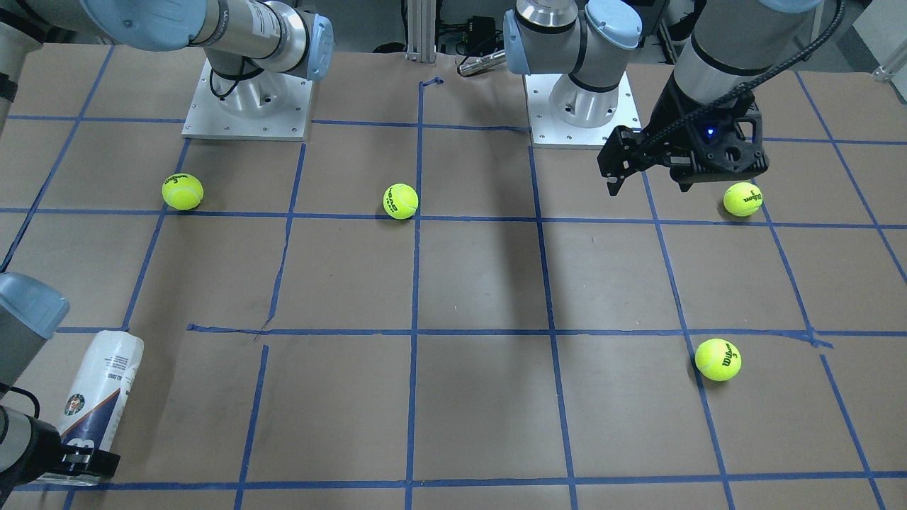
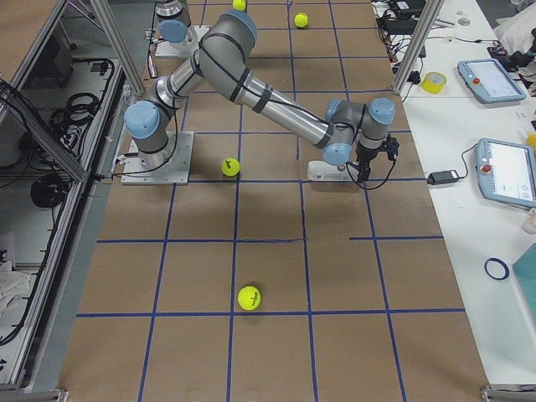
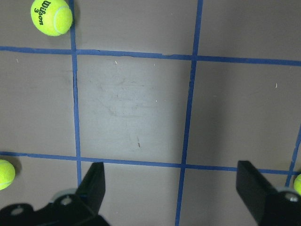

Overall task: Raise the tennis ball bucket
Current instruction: 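Close the right gripper on the top of the white can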

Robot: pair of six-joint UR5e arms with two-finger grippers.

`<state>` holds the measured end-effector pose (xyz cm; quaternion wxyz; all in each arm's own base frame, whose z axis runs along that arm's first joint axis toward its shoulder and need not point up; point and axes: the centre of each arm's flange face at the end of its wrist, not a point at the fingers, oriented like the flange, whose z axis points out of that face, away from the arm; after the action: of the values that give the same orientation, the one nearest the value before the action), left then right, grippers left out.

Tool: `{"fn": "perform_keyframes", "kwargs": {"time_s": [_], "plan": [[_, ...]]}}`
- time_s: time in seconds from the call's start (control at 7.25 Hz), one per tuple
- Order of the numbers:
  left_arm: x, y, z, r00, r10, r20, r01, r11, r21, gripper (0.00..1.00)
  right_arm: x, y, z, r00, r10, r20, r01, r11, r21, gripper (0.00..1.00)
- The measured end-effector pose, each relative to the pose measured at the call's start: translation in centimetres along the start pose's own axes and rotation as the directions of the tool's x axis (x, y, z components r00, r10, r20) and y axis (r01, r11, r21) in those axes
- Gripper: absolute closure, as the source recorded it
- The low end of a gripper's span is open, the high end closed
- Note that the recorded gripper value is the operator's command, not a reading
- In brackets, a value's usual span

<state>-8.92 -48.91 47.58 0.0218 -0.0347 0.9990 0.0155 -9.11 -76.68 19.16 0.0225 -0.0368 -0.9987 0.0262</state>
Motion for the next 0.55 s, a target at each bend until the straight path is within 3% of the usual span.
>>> {"fn": "perform_keyframes", "kwargs": {"time_s": [0.14, 0.55], "plan": [[-0.2, -0.16, 0.09, 1.0, -0.001, -0.001, 0.001, 1.0, 0.001, 0.0, 0.09, -0.13, 0.03, 1.0, -0.015, 0.01, 0.015, 1.0, 0.012, 0.0], [-0.69, -0.01, -0.43, 1.0, -0.01, -0.003, 0.01, 1.0, 0.016, 0.0, 0.59, -0.36, 0.2, 0.999, -0.035, 0.042, 0.033, 0.999, 0.038, 0.17]]}}
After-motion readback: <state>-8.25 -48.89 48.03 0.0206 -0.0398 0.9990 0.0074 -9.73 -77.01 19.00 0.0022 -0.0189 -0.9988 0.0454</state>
